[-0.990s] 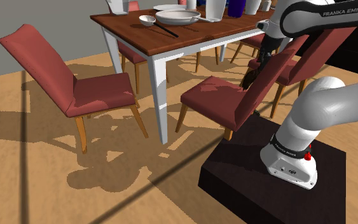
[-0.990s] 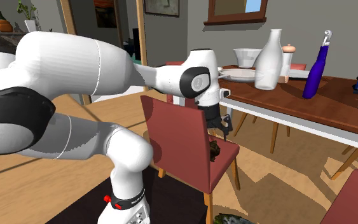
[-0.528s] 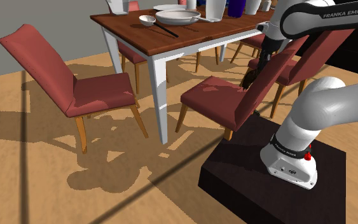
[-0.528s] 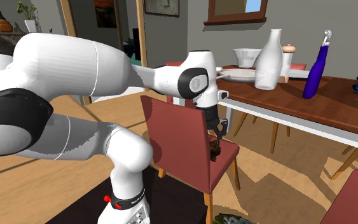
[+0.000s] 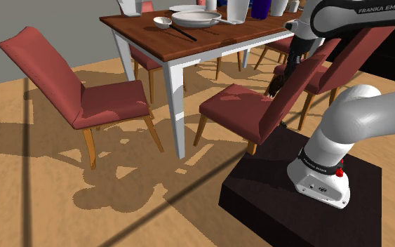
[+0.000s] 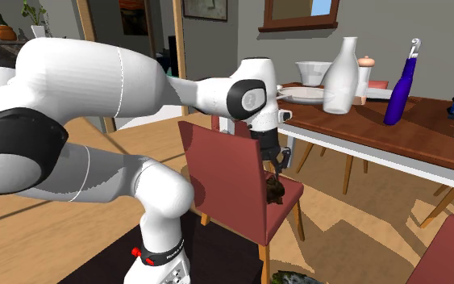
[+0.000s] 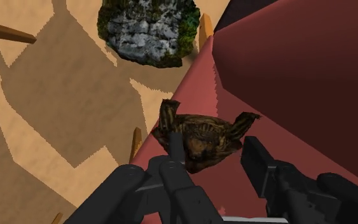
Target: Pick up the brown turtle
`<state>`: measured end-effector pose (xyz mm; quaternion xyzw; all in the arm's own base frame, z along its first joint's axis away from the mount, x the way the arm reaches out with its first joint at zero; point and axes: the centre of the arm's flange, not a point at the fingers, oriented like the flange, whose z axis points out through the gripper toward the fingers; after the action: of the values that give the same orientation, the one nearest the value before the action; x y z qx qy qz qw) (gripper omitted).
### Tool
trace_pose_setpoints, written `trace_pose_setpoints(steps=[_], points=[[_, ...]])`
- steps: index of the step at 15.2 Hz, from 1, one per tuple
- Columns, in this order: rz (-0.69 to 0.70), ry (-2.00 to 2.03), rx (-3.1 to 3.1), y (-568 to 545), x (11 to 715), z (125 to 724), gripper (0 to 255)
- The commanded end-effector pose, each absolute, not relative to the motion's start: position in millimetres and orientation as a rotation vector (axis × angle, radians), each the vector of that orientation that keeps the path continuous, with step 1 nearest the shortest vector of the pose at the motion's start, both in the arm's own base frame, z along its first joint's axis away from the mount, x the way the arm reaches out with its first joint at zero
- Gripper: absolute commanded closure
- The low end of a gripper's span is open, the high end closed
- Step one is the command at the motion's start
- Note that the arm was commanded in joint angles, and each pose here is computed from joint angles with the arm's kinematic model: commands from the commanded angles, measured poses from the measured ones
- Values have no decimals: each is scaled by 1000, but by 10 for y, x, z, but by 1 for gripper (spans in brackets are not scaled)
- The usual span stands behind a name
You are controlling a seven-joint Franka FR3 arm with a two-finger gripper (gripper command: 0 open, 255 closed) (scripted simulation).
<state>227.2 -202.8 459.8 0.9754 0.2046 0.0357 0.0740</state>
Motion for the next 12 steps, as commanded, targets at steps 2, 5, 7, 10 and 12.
trace_pose_setpoints(steps=[2, 5, 7, 10, 12], points=[[71, 615, 2944, -2019, 2236, 4711, 255], [71, 615, 2944, -2019, 2236, 4870, 255], [71, 615, 2944, -2019, 2236, 4975, 255], [71, 615, 2944, -2019, 2236, 5134, 255], [71, 615, 2944, -2019, 2236, 5195, 255]])
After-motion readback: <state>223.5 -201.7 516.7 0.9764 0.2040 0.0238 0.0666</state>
